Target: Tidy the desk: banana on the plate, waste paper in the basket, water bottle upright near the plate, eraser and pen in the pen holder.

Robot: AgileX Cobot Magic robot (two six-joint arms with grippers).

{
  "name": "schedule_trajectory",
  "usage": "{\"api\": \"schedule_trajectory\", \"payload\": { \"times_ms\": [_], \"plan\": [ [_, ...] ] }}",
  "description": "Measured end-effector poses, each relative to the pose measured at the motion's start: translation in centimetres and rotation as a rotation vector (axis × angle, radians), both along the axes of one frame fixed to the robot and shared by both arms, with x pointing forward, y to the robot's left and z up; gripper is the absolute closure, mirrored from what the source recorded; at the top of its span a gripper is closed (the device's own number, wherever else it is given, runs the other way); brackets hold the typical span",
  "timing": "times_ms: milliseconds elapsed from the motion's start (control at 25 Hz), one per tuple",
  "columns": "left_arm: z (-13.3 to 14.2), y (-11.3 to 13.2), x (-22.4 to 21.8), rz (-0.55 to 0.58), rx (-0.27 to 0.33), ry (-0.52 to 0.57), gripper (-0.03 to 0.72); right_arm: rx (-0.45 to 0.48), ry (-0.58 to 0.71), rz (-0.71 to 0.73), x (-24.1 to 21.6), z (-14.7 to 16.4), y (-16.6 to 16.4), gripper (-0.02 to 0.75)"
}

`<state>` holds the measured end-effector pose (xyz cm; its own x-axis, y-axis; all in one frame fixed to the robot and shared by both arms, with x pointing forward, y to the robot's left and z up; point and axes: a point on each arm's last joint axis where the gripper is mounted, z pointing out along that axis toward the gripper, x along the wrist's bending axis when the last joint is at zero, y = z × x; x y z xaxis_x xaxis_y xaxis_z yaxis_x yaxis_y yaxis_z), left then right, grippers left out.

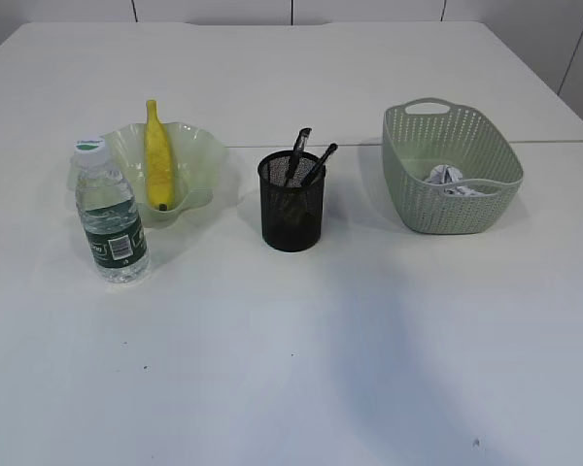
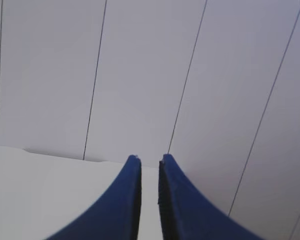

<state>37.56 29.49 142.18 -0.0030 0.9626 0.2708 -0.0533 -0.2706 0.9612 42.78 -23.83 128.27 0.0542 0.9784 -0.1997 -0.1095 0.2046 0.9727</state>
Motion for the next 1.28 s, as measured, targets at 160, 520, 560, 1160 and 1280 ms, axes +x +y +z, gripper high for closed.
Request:
{"api": "schedule_trajectory", "payload": {
  "times_ms": [160,520,560,1160,1280],
  "plan": [
    [0.4,0.9,-3.4,0.049,-0.014,-0.043,0.711,-0.003,-0.017,-0.055,-1.8,0.8,-1.6,0.659],
    [-0.8,2.2,-8.9,0.123,-0.018,-0.056,0.713,-0.027,-0.003,-0.207,-5.3,1.5,-5.1,0.664],
    [-1.2,2.3,-9.3,0.130,-0.014,-0.049,0.713,-0.026,0.001,-0.225,-5.7,1.6,-5.5,0.664],
    [-8.2,3.2,-16.1,0.143,-0.039,0.025,0.713,0.007,0.051,-0.360,-8.3,1.4,-8.2,0.664],
    [-9.9,3.5,-17.8,0.148,-0.045,0.048,0.713,0.006,0.061,-0.373,-8.3,1.3,-8.3,0.664]
  ]
}}
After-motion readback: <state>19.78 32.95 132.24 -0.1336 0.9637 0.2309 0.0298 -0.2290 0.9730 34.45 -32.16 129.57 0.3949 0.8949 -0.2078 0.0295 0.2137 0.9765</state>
